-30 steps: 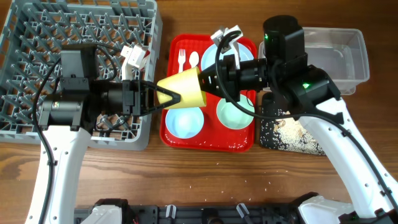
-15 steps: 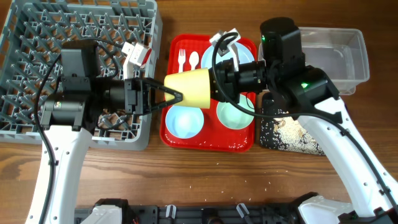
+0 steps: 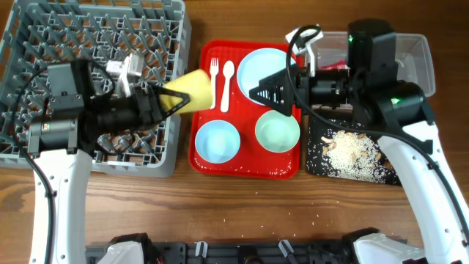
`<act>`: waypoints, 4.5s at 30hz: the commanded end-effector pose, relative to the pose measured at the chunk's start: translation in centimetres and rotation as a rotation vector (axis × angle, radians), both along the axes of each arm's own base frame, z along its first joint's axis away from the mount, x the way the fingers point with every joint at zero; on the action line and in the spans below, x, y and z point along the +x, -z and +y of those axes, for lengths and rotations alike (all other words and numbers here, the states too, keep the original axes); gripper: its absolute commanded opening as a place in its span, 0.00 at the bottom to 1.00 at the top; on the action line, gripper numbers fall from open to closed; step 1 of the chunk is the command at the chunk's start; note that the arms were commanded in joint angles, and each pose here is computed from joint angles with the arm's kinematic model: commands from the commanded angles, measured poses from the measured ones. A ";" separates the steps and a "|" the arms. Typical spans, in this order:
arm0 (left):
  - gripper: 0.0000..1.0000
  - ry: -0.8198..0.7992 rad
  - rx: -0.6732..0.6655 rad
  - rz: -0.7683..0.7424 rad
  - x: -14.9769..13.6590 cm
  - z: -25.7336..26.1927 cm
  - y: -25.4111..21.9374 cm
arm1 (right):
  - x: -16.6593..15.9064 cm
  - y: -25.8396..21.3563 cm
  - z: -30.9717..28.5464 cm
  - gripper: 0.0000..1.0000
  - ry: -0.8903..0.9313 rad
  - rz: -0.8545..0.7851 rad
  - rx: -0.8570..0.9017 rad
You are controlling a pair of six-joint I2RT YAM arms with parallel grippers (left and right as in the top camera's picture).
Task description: Sort waste into correct bins and load items into the dishwasher rack
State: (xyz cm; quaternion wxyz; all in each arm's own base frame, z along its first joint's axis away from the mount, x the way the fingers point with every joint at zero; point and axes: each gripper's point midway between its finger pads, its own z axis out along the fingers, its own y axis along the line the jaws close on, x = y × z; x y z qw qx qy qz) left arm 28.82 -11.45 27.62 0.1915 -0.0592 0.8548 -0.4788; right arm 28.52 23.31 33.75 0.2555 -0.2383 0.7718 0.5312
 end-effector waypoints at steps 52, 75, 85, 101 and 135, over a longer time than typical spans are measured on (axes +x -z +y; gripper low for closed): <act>1.00 -0.347 0.669 -0.492 -11.2 7.5 -8.4 | 1.6 9.8 -5.4 1.00 0.502 0.104 -0.664; 1.00 -0.347 0.669 -0.492 -11.2 7.5 -8.4 | -5.5 11.9 -13.7 1.00 0.752 -0.783 -0.293; 1.00 -0.347 0.669 -0.492 -11.2 7.5 -8.4 | -5.0 15.7 -16.4 1.00 0.881 -0.860 -0.281; 1.00 -0.343 0.664 -0.492 -11.2 7.4 -8.4 | -5.0 15.8 -16.4 1.00 0.879 -0.862 -0.286; 0.51 -0.072 0.963 -0.042 17.3 -5.6 29.3 | -5.0 15.8 -16.4 1.00 0.879 -0.861 -0.286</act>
